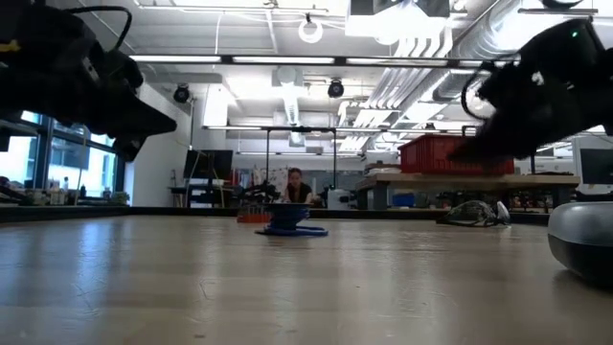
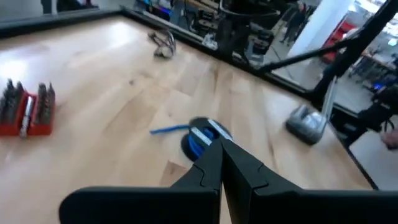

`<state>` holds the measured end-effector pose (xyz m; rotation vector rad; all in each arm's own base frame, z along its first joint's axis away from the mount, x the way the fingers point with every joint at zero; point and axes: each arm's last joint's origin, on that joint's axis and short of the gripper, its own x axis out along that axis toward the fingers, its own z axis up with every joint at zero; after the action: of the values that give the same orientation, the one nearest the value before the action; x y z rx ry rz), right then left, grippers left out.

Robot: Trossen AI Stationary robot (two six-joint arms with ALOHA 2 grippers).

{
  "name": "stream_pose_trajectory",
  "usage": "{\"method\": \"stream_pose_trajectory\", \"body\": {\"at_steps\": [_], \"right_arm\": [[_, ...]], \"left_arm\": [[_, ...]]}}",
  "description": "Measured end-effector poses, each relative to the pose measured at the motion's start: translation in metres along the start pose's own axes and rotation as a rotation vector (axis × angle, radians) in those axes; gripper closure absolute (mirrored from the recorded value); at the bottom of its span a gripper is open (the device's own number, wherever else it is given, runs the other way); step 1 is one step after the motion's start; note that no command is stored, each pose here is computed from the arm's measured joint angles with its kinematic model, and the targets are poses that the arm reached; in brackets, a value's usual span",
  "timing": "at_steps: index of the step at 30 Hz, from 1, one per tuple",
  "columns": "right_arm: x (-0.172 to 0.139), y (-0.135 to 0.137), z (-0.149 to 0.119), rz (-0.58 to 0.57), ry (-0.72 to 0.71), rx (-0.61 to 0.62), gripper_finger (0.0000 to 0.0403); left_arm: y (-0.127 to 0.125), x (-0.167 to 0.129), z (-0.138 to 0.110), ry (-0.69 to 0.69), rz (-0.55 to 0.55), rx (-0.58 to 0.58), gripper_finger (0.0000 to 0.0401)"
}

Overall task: Coil cords
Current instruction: Return to Home Position

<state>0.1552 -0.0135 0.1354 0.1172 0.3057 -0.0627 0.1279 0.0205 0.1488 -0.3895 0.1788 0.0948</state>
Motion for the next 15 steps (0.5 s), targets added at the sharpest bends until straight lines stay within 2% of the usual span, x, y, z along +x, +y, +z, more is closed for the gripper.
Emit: {"method": "stream_pose_trajectory", "body": {"at_steps": [2,6,10,13,15], "right_arm": [[0.0,-0.001,-0.008,-0.023,0.078,-0.013,0.0403],[-0.002,-0.004,-0.018,-0.08,0.186,-0.086,0.0403],[-0.002,-0.005,-0.019,-0.132,0.192,-0.093,0.0403],[-0.002,-0.007,-0.018,-0.201,0.184,-0.074,0.0403],[-0.002,-0.007,-0.018,-0.207,0.178,-0.037,0.0403]], "left_arm": [[-0.001,0.0,-0.002,0.014,0.002,0.028,0.0401],[-0.001,0.0,-0.002,0.012,0.034,0.218,0.0401],[0.0,0.0,-0.004,0.023,0.088,0.319,0.0401],[0.001,0.0,-0.004,0.017,0.112,0.306,0.0401],[0.001,0.0,-0.004,0.015,0.113,0.29,0.0401]]}}
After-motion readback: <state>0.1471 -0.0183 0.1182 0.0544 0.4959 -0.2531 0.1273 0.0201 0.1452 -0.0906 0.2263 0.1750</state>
